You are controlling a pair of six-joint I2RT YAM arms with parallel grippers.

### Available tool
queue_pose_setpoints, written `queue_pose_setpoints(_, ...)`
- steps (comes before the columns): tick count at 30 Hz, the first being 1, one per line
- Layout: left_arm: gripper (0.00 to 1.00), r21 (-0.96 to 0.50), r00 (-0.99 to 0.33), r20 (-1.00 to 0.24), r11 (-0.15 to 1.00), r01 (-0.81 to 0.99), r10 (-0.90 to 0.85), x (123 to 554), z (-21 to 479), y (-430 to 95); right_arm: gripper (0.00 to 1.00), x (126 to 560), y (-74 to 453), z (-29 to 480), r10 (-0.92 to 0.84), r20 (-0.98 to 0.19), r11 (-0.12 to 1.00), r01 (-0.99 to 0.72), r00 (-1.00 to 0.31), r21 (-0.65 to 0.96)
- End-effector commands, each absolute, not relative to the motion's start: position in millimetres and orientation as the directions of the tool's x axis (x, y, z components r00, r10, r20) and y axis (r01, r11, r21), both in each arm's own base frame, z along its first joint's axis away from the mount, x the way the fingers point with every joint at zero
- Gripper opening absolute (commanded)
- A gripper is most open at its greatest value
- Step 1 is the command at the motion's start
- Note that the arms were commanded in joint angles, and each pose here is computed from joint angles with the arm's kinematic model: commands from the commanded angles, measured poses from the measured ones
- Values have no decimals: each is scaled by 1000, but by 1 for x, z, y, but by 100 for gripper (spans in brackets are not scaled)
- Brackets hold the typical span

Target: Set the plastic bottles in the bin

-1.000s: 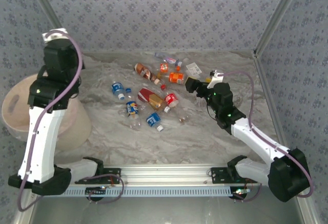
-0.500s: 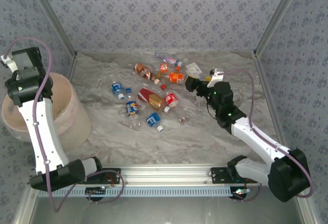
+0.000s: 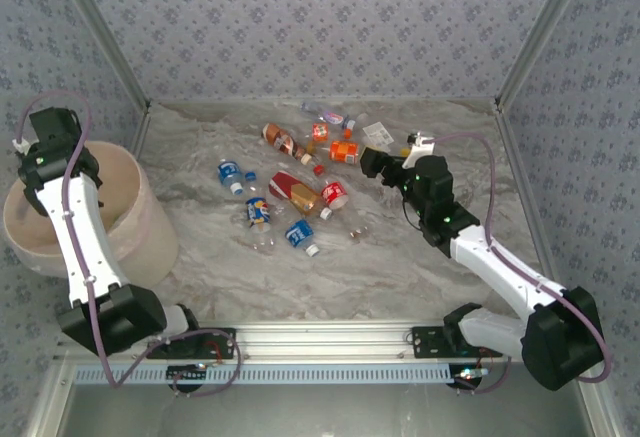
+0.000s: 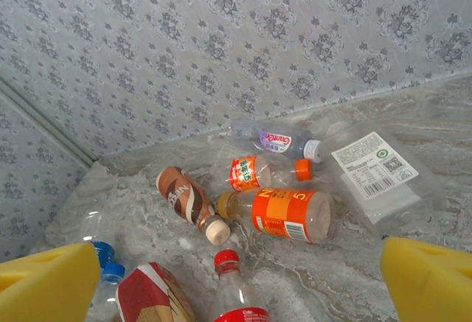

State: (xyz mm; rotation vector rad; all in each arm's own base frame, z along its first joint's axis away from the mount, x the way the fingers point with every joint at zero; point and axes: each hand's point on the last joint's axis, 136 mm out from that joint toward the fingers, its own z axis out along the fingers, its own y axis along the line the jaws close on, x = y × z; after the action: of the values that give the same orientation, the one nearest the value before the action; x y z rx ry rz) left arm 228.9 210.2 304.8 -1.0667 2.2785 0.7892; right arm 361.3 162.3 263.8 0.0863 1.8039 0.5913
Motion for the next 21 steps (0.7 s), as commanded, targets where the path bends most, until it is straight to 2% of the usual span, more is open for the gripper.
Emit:
queue_pose_setpoints(1,61,243,-536,-650,520,-819,-539,230,311,208,100,363,165,272,333,-888,876,-243,-318,416)
queue_pose_setpoints(7,77,33,-406,-759,593,-805,-509,242,344,188,100,365,169,254,326,-868,876,-226,-376,427)
queue_pose_setpoints(11,84,-97,-321,-826,677,-730,-464,255,372,160,100,370,173,245,317,-854,877,-216,-413,430)
queue_pose_setpoints(16,92,-168,-315,-868,823,-542,-385,282,402,98,100,368,189,228,243,-836,885,-241,-492,398)
queue_pose_setpoints(21,98,-256,-344,-874,928,-272,-342,311,415,18,100,361,195,201,175,-803,897,-245,-570,369)
